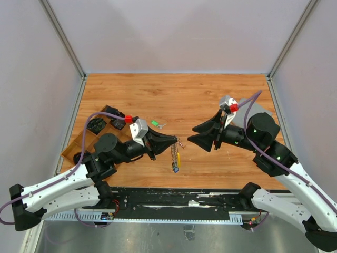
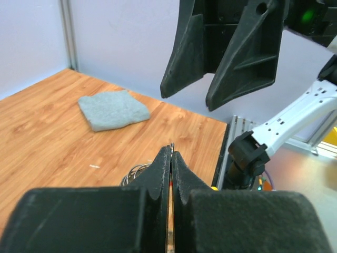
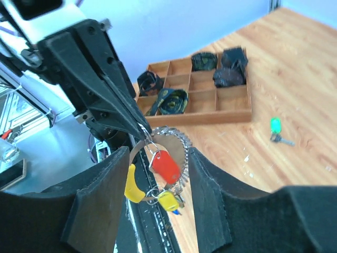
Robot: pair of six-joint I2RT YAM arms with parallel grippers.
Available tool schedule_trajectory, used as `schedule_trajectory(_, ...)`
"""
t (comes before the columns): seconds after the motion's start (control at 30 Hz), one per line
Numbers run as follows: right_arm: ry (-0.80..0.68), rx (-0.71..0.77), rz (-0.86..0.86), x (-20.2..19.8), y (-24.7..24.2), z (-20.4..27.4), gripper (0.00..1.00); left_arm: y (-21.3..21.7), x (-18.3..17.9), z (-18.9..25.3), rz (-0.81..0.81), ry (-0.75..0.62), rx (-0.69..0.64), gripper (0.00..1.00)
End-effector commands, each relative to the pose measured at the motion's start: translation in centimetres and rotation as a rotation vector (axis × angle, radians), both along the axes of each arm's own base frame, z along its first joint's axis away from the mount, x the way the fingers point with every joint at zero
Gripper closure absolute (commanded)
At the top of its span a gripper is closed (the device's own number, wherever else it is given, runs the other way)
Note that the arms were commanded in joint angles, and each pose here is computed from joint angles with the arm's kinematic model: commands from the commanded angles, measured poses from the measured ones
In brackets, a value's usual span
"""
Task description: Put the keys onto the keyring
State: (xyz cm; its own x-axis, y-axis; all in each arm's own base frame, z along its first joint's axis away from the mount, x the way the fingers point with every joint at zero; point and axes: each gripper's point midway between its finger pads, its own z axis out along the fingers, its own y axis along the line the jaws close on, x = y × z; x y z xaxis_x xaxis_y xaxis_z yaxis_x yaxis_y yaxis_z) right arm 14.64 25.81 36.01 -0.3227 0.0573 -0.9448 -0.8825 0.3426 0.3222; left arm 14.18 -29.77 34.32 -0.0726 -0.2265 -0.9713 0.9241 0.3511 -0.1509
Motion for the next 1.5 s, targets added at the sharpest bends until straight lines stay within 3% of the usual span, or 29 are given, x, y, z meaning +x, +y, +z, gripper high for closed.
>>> schedule_trajectory(0.0,-0.220,0.046,0.039,-1.1,-0.6,3.6,0.53,0.0,-1.2,3.9,-0.062,-0.042,-0.126,1.00)
schedule_trajectory(0.33,-0.362,0.067,0.285,-4.4,0.6,4.8,0.58,-0.9,-3.0,5.0,-0.184,-0.034,-0.196,1.00)
schedule_trajectory(1.17,-0.311,0.057,0.389,-5.1,1.7,2.8,0.65,-1.1,-3.4,5.8,-0.214,-0.042,-0.234,0.99)
schedule_trajectory(1.47,-0.291,0.055,0.417,-5.3,2.0,2.3,0.72,-1.1,-3.3,5.8,-0.210,-0.042,-0.233,0.99)
